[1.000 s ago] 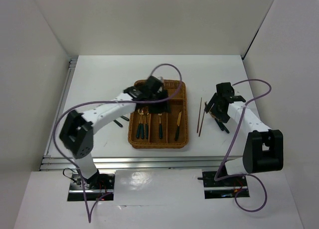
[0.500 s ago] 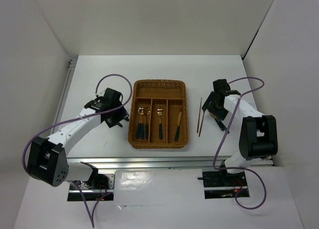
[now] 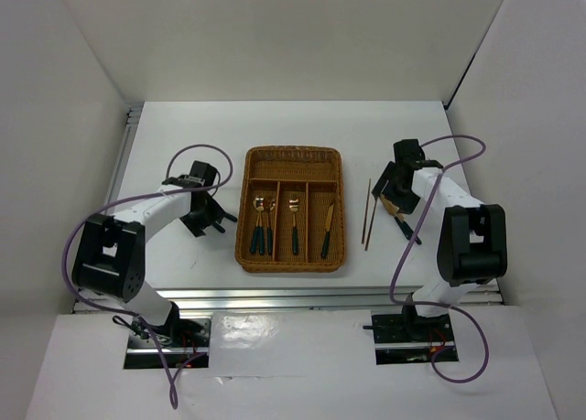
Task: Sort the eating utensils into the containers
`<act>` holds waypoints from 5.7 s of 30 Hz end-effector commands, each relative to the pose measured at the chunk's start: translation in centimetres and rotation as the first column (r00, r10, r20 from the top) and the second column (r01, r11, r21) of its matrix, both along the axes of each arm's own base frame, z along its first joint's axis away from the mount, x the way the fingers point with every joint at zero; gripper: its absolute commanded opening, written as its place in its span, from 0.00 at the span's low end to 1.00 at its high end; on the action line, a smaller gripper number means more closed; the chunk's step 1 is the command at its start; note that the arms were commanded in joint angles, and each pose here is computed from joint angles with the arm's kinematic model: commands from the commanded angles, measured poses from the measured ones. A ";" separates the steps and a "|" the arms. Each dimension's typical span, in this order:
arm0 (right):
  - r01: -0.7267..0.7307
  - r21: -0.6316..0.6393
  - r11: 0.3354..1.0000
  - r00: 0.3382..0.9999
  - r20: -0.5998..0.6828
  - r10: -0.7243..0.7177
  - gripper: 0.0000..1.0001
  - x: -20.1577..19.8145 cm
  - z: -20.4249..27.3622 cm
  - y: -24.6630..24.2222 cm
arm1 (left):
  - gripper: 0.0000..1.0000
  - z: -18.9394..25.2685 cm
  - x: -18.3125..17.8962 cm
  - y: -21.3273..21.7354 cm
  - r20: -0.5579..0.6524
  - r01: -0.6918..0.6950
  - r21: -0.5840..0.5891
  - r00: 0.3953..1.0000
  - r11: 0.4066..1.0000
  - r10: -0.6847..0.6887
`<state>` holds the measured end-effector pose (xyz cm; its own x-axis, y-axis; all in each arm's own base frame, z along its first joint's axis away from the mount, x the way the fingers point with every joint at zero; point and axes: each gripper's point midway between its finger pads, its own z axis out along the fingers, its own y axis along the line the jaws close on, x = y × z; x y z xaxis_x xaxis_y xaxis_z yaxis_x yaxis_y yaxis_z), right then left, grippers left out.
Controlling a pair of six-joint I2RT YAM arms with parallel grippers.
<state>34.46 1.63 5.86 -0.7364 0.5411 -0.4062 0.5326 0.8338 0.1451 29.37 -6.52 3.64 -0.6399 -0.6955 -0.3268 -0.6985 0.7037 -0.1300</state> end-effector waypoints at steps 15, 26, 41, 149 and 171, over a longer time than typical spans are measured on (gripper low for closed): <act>0.016 0.001 1.000 0.999 0.050 -0.016 0.79 2.0 0.6 -0.6 | 0.56 -1.3 3.5 0.8 -0.037 0.004 0.053 0.999 0.999 -0.002; 0.026 0.001 1.000 0.999 0.041 -0.026 0.79 1.7 0.3 -0.9 | 0.44 -2.4 2.4 0.9 -0.111 0.037 0.064 0.993 0.997 -0.030; 0.038 -0.002 0.999 0.998 0.059 -0.038 0.78 1.5 0.9 -1.1 | 0.30 2.4 0.7 3.4 -0.020 -0.005 0.118 1.000 0.993 0.008; 0.015 0.036 0.999 0.999 0.036 -0.016 0.79 -0.2 -0.2 -1.1 | 0.42 -1.2 7.2 -2.3 -0.017 -0.053 -0.041 0.998 0.998 0.052; 0.010 0.045 0.999 0.999 0.046 -0.012 0.79 -0.3 0.1 -0.9 | 0.10 -0.7 5.8 -1.2 -0.042 0.012 0.019 0.999 1.000 -0.011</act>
